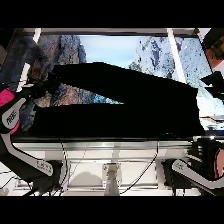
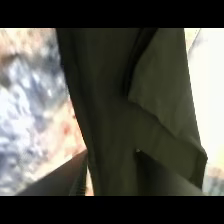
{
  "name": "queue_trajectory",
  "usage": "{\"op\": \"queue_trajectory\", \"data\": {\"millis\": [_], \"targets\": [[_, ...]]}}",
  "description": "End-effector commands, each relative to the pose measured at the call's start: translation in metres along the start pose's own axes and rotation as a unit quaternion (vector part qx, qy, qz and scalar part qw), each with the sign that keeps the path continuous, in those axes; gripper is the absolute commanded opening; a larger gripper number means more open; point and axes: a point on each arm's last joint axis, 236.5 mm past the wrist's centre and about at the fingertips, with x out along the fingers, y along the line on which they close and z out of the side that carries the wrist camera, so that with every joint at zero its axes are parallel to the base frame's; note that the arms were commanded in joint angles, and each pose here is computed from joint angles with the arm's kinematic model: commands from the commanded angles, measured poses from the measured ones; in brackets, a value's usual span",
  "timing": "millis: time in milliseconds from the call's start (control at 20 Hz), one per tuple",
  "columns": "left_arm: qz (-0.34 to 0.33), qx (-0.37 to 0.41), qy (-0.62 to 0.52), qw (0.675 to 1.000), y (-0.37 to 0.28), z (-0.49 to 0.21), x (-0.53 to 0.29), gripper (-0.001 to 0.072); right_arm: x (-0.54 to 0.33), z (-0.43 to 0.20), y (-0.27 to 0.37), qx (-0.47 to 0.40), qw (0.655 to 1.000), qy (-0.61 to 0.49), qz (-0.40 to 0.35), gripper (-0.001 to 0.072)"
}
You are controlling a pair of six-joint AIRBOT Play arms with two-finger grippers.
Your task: Fold the clothes and pants, and hang the long-sleeved shirts on hangers.
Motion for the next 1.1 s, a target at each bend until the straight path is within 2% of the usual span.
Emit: {"op": "queue_trajectory", "data": {"millis": [0, 50, 250, 400, 550, 650, 800, 950, 1050], "targets": [[-0.001, 0.007, 0.002, 1.0, -0.003, -0.001, 0.008, 0.0079, 0.0, 0.0, 0.002, -0.002, 1.0, -0.001, 0.001, 0.0546], [-0.002, 0.009, 0.004, 1.0, -0.004, -0.004, 0.008, 0.0007, 0.0, 0.0, 0.002, -0.002, 1.0, -0.001, 0.001, 0.0547], [-0.022, 0.02, 0.002, 1.0, -0.026, 0.002, 0.003, 0.0003, 0.0, 0.0, 0.002, -0.002, 1.0, -0.001, 0.001, 0.0547], [-0.08, 0.096, -0.036, 0.992, -0.097, 0.026, -0.031, 0.0002, 0.0, 0.003, 0.001, -0.004, 1.0, -0.006, -0.002, 0.0546], [-0.141, 0.139, -0.081, 0.977, -0.173, 0.043, -0.085, 0.0002, 0.0, 0.003, 0.001, -0.004, 1.0, -0.006, -0.002, 0.0546], [-0.143, 0.196, -0.094, 0.966, -0.194, 0.041, -0.112, 0.0002, 0.0, 0.003, 0.001, -0.004, 1.0, -0.006, -0.002, 0.0546], [-0.089, 0.232, -0.023, 0.968, -0.171, 0.011, -0.118, 0.0002, 0.0, 0.001, 0.001, -0.004, 1.0, -0.003, -0.002, 0.0546], [0.079, 0.301, 0.086, 0.947, -0.078, -0.021, -0.117, 0.0002, 0.0, -0.001, 0.001, -0.004, 1.0, 0.003, -0.001, 0.0546], [0.154, 0.334, 0.141, 0.919, -0.028, -0.035, -0.125, 0.0002, 0.0, -0.002, 0.001, -0.004, 1.0, 0.004, -0.001, 0.0546]]}}
